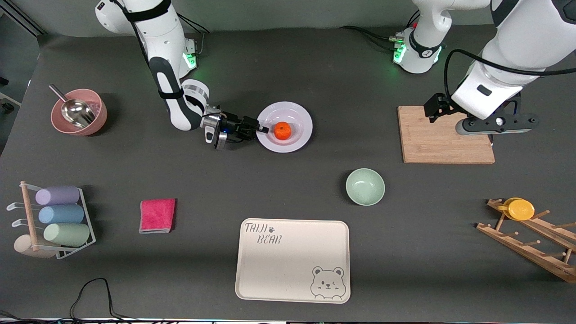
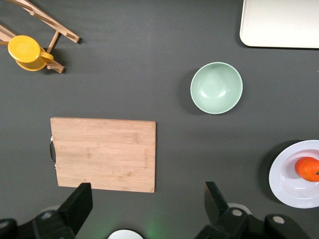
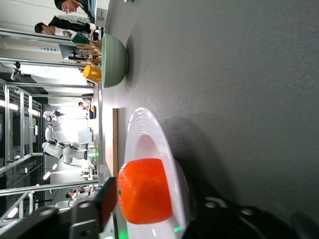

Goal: Place orange and plate with both arms
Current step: 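Grasp the plate rim with the right gripper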

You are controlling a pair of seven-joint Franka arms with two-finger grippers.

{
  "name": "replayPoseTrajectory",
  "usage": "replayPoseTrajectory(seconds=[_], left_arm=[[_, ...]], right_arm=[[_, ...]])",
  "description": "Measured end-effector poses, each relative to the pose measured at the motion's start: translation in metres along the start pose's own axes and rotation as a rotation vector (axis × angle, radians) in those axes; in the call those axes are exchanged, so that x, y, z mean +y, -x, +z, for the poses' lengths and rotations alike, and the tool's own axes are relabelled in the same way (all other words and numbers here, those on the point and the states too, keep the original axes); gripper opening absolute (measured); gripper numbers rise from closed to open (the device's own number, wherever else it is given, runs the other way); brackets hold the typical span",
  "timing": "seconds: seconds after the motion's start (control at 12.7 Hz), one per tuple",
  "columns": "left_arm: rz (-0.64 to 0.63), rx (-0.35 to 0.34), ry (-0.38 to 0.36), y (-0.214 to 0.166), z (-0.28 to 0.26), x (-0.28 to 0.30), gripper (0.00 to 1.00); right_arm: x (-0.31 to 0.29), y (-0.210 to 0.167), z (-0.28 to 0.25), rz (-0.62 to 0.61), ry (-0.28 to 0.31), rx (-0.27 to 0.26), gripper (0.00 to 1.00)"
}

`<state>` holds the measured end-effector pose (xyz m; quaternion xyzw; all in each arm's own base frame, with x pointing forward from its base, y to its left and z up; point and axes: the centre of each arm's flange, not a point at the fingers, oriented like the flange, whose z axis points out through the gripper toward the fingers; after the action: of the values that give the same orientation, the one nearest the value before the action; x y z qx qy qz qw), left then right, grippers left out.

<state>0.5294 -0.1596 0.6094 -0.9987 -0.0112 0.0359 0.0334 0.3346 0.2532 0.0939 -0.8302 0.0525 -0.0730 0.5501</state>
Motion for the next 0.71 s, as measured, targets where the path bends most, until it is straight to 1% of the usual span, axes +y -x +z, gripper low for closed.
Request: replayPoseTrajectory(seconds=[0.08, 0.16, 0.32, 0.39, 0.55, 0.63, 0.71], left_arm=[[0.0, 0.0, 0.0, 0.0, 0.0, 0.0, 1.0], [0.0, 0.0, 0.0, 0.0, 0.0, 0.0, 1.0], [0.0, 0.001, 0.0, -0.0001, -0.0001, 0.0, 1.0], [0.0, 0.001, 0.0, -0.0001, -0.0001, 0.0, 1.0], [0.0, 0.001, 0.0, -0.0001, -0.0001, 0.0, 1.0], [0.0, 0.001, 0.001, -0.0002, -0.0001, 0.0, 1.0], [0.0, 0.002, 0.001, -0.0002, -0.0001, 0.0, 1.0]], right_arm=[[0.0015, 0.0007, 0.0002, -0.02, 0.0, 0.0, 0.59], [0.003, 0.0017, -0.0002, -0.038, 0.003, -0.002, 0.49], [0.007, 0.0035, -0.0012, -0.058, 0.011, -0.003, 0.22], [0.0077, 0.0038, -0.0016, -0.062, 0.011, -0.002, 0.18], [0.0079, 0.0042, -0.0017, -0.064, 0.009, -0.001, 0.17], [0.0082, 0.0052, -0.0009, -0.062, -0.003, -0.002, 0.1], [0.0083, 0.0064, 0.0008, -0.058, -0.021, -0.004, 0.08]])
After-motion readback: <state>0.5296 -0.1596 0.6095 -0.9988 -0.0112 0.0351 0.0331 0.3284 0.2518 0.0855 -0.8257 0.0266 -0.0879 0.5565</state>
